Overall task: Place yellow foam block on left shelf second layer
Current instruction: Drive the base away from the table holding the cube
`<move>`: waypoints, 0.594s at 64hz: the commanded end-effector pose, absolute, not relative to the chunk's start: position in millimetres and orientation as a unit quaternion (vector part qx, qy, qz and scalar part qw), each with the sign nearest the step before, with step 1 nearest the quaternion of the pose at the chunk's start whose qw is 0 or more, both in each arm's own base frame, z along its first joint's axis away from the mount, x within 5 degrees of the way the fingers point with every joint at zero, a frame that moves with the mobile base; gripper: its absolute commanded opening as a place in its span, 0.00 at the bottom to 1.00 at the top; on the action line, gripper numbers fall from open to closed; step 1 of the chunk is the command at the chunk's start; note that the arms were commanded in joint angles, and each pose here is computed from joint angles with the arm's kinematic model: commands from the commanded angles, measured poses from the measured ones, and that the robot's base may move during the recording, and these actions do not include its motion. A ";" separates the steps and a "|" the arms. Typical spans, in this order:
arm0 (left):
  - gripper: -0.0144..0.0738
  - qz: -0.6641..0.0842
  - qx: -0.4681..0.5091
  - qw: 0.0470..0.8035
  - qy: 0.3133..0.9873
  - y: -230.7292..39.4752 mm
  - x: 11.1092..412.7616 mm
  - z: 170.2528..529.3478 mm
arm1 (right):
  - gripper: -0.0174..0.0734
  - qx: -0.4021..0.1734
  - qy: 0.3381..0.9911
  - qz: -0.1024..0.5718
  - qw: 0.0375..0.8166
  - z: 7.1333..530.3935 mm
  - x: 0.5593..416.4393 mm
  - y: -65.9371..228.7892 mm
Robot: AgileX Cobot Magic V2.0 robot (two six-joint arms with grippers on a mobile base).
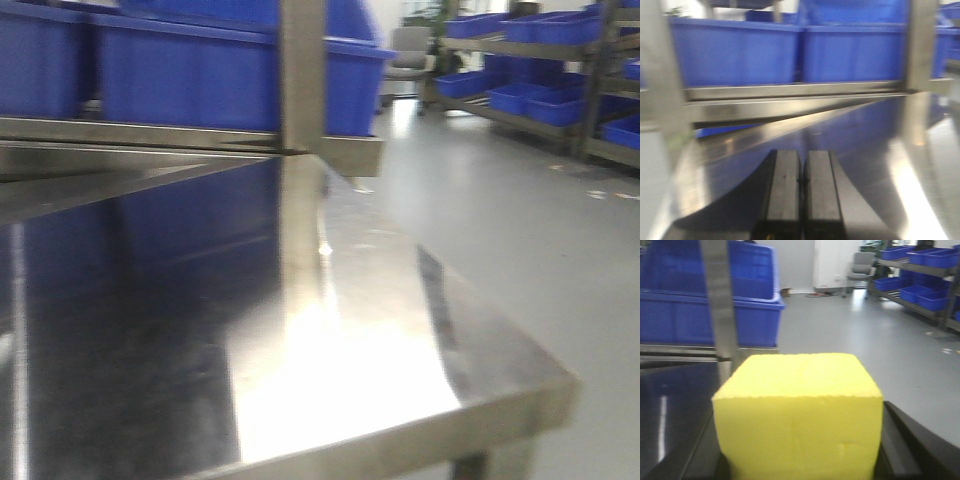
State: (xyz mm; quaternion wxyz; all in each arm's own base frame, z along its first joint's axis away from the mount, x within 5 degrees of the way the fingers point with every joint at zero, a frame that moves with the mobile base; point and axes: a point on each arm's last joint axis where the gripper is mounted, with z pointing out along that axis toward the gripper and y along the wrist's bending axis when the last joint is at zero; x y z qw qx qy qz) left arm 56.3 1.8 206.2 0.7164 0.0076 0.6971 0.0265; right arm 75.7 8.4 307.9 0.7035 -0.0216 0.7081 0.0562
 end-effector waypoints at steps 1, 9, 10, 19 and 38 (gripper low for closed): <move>0.32 0.017 0.010 0.743 0.669 0.3 55.2 206.3 | 0.75 -0.022 0.664 0.051 0.745 326.1 74.0 7.6; 0.32 0.017 0.010 0.743 0.669 0.3 55.2 206.3 | 0.75 -0.022 0.664 0.051 0.745 326.1 74.0 7.6; 0.32 0.017 0.010 0.743 0.669 0.3 55.2 206.3 | 0.75 -0.022 0.664 0.051 0.745 326.1 74.0 7.6; 0.32 0.017 0.010 0.743 0.669 0.3 55.2 206.3 | 0.75 -0.022 0.664 0.051 0.745 326.1 74.0 7.6; 0.32 0.017 0.010 0.743 0.669 0.3 55.2 206.3 | 0.75 -0.022 0.664 0.051 0.745 326.1 74.0 7.6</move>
